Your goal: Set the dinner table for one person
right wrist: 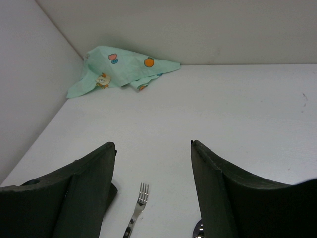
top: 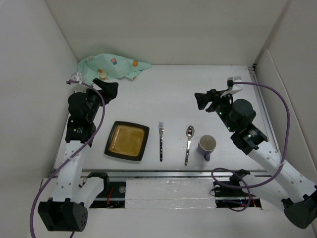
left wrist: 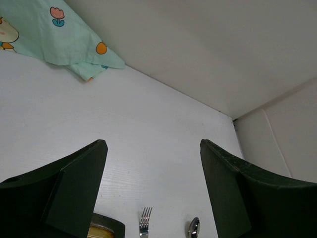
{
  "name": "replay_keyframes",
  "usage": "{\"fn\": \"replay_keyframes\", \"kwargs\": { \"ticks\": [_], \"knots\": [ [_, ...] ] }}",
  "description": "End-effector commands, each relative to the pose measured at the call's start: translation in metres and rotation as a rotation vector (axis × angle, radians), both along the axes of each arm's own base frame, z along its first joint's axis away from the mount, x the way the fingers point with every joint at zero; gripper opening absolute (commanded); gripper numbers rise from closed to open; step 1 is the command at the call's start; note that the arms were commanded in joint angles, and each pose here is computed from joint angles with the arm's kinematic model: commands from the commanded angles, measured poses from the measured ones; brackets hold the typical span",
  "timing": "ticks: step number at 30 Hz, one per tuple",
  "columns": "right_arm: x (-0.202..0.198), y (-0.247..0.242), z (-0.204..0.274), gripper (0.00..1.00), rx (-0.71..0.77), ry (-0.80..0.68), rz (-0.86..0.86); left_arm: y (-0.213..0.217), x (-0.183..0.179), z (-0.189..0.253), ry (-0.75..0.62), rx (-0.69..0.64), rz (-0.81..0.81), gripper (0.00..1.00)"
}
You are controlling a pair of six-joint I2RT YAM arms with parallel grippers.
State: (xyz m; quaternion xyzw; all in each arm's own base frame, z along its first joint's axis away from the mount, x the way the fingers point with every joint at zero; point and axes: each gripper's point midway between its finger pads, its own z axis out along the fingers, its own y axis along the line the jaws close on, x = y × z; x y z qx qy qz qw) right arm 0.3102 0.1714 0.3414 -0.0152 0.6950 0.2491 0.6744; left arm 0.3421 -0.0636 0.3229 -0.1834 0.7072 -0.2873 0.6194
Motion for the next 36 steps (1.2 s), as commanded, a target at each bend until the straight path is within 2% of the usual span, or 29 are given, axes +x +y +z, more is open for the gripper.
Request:
{"fn": "replay_keyframes", "kwargs": {
  "ticks": [1, 2, 3, 4, 5, 6, 7, 9, 10, 11, 13, 14, 15, 16, 17, 19, 20, 21, 24, 25, 29, 32, 34, 36],
  "knots": [
    [0.002, -0.006, 0.01, 0.47, 0.025, -0.03, -0.027, 0.01, 0.014, 0.024, -0.079, -0.05, 0.065, 0.71],
    [0.002, -0.006, 0.01, 0.47, 0.025, -0.03, -0.027, 0.011, 0.018, 0.02, -0.066, -0.049, 0.073, 0.71],
    [0.002, -0.005, 0.008, 0.4, 0.026, -0.027, -0.023, 0.012, 0.023, 0.024, -0.076, -0.063, 0.085, 0.69],
    [0.003, -0.003, 0.005, 0.28, 0.025, -0.02, -0.018, 0.015, 0.029, 0.023, -0.072, -0.077, 0.102, 0.6],
    [0.003, -0.001, 0.005, 0.08, 0.031, -0.026, -0.01, 0.02, 0.041, 0.02, -0.058, -0.088, 0.14, 0.56],
    [0.005, 0.001, 0.003, 0.03, 0.026, -0.022, 0.004, 0.024, 0.049, 0.023, -0.067, -0.096, 0.164, 0.5],
    [0.004, 0.003, 0.002, 0.0, 0.02, -0.018, 0.016, 0.027, 0.057, 0.021, -0.054, -0.102, 0.185, 0.26],
    [0.005, 0.007, -0.004, 0.0, 0.003, 0.006, 0.032, 0.038, 0.087, 0.012, -0.005, -0.085, 0.252, 0.11],
    [0.005, 0.007, -0.006, 0.0, 0.0, 0.012, 0.032, 0.043, 0.098, 0.005, 0.025, -0.06, 0.278, 0.0],
    [0.005, 0.007, -0.006, 0.0, 0.003, 0.003, 0.035, 0.051, 0.121, 0.004, 0.047, -0.049, 0.33, 0.0],
    [0.004, 0.008, -0.013, 0.0, -0.011, 0.018, 0.045, 0.068, 0.143, -0.012, 0.114, -0.022, 0.365, 0.0],
    [0.003, 0.008, -0.018, 0.0, -0.025, 0.034, 0.046, 0.078, 0.169, -0.018, 0.143, -0.027, 0.391, 0.02],
    [0.001, 0.006, -0.019, 0.0, -0.026, 0.037, 0.045, 0.099, 0.177, -0.031, 0.197, -0.026, 0.432, 0.09],
    [0.0, 0.006, -0.022, 0.0, -0.029, 0.041, 0.045, 0.111, 0.186, -0.041, 0.232, -0.028, 0.452, 0.22],
    [0.0, 0.006, -0.025, 0.0, -0.024, 0.031, 0.045, 0.124, 0.209, -0.052, 0.258, -0.031, 0.473, 0.24],
    [0.001, 0.008, -0.03, 0.02, -0.023, 0.033, 0.052, 0.154, 0.218, -0.08, 0.35, -0.019, 0.527, 0.3],
    [0.001, 0.01, -0.032, 0.11, -0.024, 0.041, 0.058, 0.168, 0.233, -0.094, 0.382, 0.0, 0.559, 0.3],
    [0.002, 0.013, -0.035, 0.23, -0.025, 0.049, 0.069, 0.178, 0.233, -0.107, 0.428, 0.015, 0.581, 0.3],
    [0.003, 0.025, -0.039, 0.4, -0.025, 0.047, 0.118, 0.194, 0.25, -0.145, 0.506, 0.061, 0.61, 0.33],
    [0.006, 0.029, -0.046, 0.46, -0.038, 0.065, 0.127, 0.203, 0.252, -0.153, 0.519, 0.067, 0.624, 0.4],
    [0.009, 0.042, -0.056, 0.49, -0.054, 0.096, 0.16, 0.212, 0.279, -0.2, 0.58, 0.076, 0.608, 0.46],
    [0.012, 0.055, -0.065, 0.51, -0.042, 0.107, 0.182, 0.211, 0.293, -0.231, 0.624, 0.073, 0.589, 0.47],
    [0.014, 0.065, -0.067, 0.51, -0.043, 0.108, 0.205, 0.213, 0.296, -0.243, 0.642, 0.077, 0.592, 0.54],
    [0.018, 0.074, -0.077, 0.51, -0.063, 0.133, 0.222, 0.214, 0.304, -0.253, 0.64, 0.084, 0.583, 0.56]
  ]
}}
